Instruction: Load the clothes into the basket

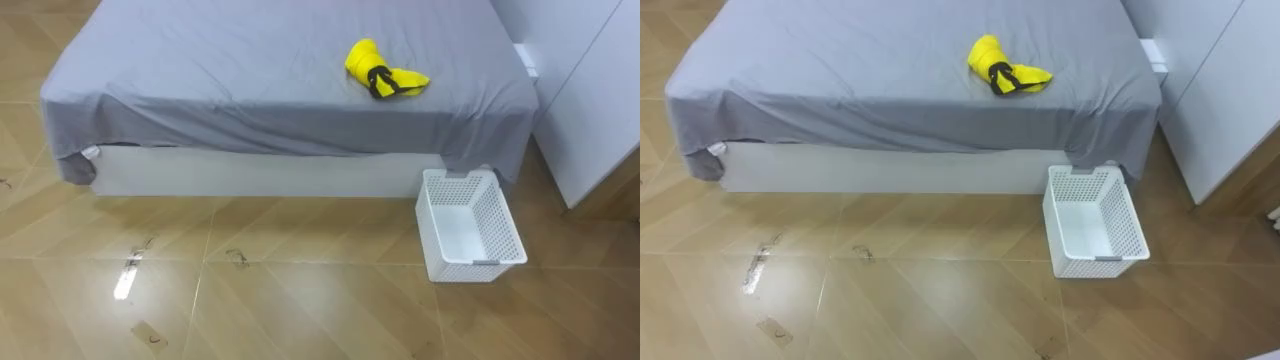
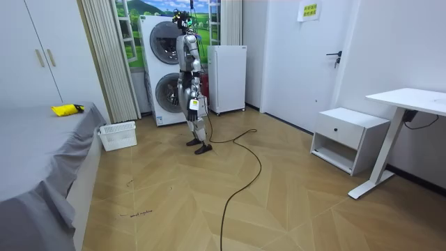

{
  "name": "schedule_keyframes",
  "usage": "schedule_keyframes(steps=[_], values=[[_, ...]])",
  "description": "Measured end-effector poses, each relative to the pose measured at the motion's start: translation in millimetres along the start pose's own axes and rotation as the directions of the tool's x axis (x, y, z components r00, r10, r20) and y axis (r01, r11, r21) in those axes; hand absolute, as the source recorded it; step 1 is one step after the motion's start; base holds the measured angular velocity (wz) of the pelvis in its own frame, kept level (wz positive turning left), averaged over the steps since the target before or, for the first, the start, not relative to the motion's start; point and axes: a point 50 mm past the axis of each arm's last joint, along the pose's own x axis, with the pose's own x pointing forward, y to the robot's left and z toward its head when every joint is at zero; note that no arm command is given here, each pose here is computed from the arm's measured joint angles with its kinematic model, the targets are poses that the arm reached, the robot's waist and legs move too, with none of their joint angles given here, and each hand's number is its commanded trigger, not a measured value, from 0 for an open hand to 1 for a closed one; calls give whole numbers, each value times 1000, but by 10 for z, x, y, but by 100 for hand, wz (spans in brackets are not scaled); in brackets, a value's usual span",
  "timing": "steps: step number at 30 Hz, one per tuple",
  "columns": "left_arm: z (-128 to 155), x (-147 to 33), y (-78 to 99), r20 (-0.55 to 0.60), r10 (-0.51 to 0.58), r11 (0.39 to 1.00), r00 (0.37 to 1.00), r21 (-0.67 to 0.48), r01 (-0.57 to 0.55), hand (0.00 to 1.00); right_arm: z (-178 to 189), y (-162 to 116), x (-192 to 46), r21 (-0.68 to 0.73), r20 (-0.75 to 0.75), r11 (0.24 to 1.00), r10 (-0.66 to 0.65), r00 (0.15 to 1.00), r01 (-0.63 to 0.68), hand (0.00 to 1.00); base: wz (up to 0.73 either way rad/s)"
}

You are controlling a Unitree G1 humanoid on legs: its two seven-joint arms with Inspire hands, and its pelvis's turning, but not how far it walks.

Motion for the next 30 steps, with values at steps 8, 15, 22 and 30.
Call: schedule_keyframes(steps=[8,15,22,30], values=[[-11,-2,4,-3,1,1000,1000,-1,-1,0,1,8,0,-2,0,999,32,999,-32,0,-2],[-3,2,7,-4,-7,1000,1000,-20,7,0,-1,18,-1,20,-1,999,50,999,-50,0,0],[-27,-1,18,-18,-18,998,1000,-59,17,0,-6,17,-1,22,-9,998,59,998,-59,0,-1],[-63,6,100,-53,-4,975,999,-223,-8,0,40,32,6,15,-8,996,93,996,-93,0,-11]])
